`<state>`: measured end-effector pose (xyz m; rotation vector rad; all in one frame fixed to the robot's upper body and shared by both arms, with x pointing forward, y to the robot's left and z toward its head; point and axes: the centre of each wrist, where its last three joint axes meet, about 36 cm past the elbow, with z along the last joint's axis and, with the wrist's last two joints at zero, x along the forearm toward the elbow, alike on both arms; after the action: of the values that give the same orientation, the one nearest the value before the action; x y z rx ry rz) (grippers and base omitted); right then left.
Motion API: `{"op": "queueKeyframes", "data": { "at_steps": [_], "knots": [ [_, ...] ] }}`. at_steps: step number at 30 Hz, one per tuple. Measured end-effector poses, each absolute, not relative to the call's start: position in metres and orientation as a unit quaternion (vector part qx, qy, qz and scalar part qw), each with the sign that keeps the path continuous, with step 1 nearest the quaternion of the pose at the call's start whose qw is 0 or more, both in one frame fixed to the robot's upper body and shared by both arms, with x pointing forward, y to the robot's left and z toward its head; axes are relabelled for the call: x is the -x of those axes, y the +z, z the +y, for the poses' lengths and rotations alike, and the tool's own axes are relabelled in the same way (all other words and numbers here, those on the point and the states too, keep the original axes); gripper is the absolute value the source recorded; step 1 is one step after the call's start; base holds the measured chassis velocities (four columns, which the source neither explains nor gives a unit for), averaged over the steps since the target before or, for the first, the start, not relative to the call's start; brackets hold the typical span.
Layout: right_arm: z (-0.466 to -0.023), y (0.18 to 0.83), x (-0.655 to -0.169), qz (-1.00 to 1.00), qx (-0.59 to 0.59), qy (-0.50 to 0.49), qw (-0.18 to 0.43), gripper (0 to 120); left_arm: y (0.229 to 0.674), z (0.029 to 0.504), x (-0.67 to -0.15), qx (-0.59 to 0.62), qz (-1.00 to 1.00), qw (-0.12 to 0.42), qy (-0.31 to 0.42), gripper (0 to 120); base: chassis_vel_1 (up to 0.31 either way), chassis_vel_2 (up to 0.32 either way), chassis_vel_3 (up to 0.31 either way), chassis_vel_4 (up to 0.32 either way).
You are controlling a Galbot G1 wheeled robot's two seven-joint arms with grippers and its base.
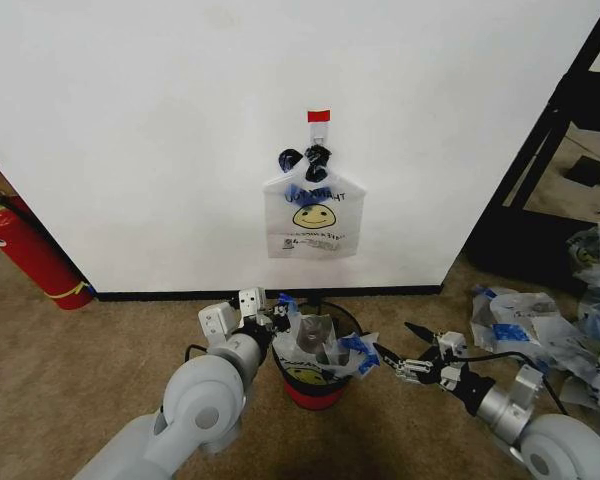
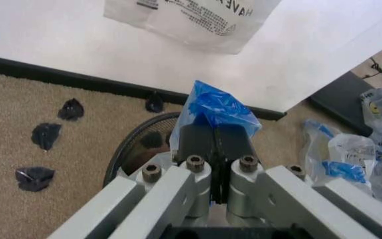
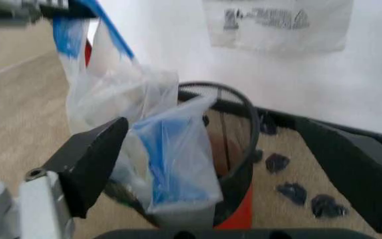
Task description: Pick up the garbage bag from the wall and place it over the trash bin.
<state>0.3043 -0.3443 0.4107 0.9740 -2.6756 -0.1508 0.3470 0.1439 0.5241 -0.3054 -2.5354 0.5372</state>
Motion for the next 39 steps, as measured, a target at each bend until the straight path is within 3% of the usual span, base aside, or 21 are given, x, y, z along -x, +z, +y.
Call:
{"op": "queueKeyframes", "data": {
  "at_steps": [5,6,9,22,28,39],
  "knots": [
    [-0.344,0.407,-0.303,-0.928,-0.335,-0.053,0.152,84,0.524,0.143,-0.349,0.115,-0.938,0.263,0.196,0,0.000,0.000,0.000,0.000],
    [-0.342,0.406,-0.304,-0.927,-0.335,-0.058,0.158,75,0.524,0.143,-0.349,0.116,-0.937,0.263,0.196,0,0.000,0.000,0.000,0.000],
    [-0.338,0.401,-0.305,-0.924,-0.340,-0.060,0.165,64,0.524,0.143,-0.350,0.116,-0.938,0.264,0.195,0,0.000,0.000,0.000,0.000],
    [-0.323,0.394,-0.312,-0.920,-0.344,-0.072,0.170,29,0.526,0.144,-0.348,0.118,-0.937,0.264,0.194,0,0.000,0.000,0.000,0.000],
    [-0.325,0.396,-0.310,-0.926,-0.326,-0.083,0.172,3,0.526,0.143,-0.348,0.118,-0.937,0.265,0.196,0,0.000,0.000,0.000,0.000],
    [-0.309,0.404,-0.323,-0.941,-0.270,-0.135,0.156,0,0.520,0.143,-0.353,0.112,-0.937,0.270,0.194,0,0.000,0.000,0.000,0.000]
  ]
}}
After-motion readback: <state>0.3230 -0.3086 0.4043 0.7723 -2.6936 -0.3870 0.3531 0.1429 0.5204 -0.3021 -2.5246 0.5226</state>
